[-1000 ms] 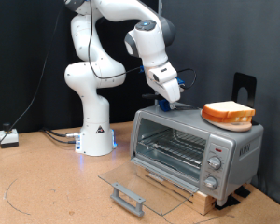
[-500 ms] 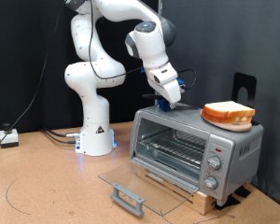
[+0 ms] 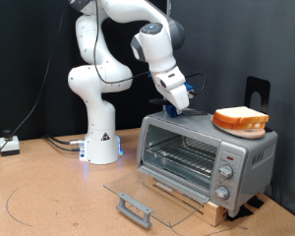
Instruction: Make a piece of toast with the oven
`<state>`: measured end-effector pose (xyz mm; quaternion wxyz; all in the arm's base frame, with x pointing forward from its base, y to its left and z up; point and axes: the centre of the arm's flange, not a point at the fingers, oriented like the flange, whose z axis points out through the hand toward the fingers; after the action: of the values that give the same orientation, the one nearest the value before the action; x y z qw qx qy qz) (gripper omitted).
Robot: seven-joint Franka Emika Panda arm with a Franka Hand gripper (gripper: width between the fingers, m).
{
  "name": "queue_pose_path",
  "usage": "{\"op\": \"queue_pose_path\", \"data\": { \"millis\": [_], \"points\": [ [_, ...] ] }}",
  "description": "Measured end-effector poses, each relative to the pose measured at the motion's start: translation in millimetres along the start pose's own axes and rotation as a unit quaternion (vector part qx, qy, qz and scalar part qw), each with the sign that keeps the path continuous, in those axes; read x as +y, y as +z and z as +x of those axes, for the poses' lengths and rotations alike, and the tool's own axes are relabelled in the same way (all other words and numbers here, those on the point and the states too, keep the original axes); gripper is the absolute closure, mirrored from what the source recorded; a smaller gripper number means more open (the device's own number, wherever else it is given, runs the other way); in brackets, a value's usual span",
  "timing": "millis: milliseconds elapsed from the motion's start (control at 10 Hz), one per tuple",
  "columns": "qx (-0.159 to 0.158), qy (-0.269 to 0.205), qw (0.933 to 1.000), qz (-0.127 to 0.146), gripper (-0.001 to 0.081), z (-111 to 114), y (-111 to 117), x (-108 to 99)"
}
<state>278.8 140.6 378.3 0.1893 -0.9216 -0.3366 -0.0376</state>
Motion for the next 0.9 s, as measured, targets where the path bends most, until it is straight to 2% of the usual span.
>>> {"op": "queue_pose_path", "data": {
  "millis": [200, 400, 700, 900],
  "points": [
    [0.002, 0.005, 1.0, 0.002, 0.0364, -1, -1, 3],
    [0.006, 0.008, 0.9997, 0.022, 0.0356, -5, -10, 4],
    [0.041, 0.003, 0.998, 0.047, 0.0349, -14, -45, 1],
    [0.044, 0.003, 0.9973, 0.058, 0.0349, -22, -64, -3]
  ]
}}
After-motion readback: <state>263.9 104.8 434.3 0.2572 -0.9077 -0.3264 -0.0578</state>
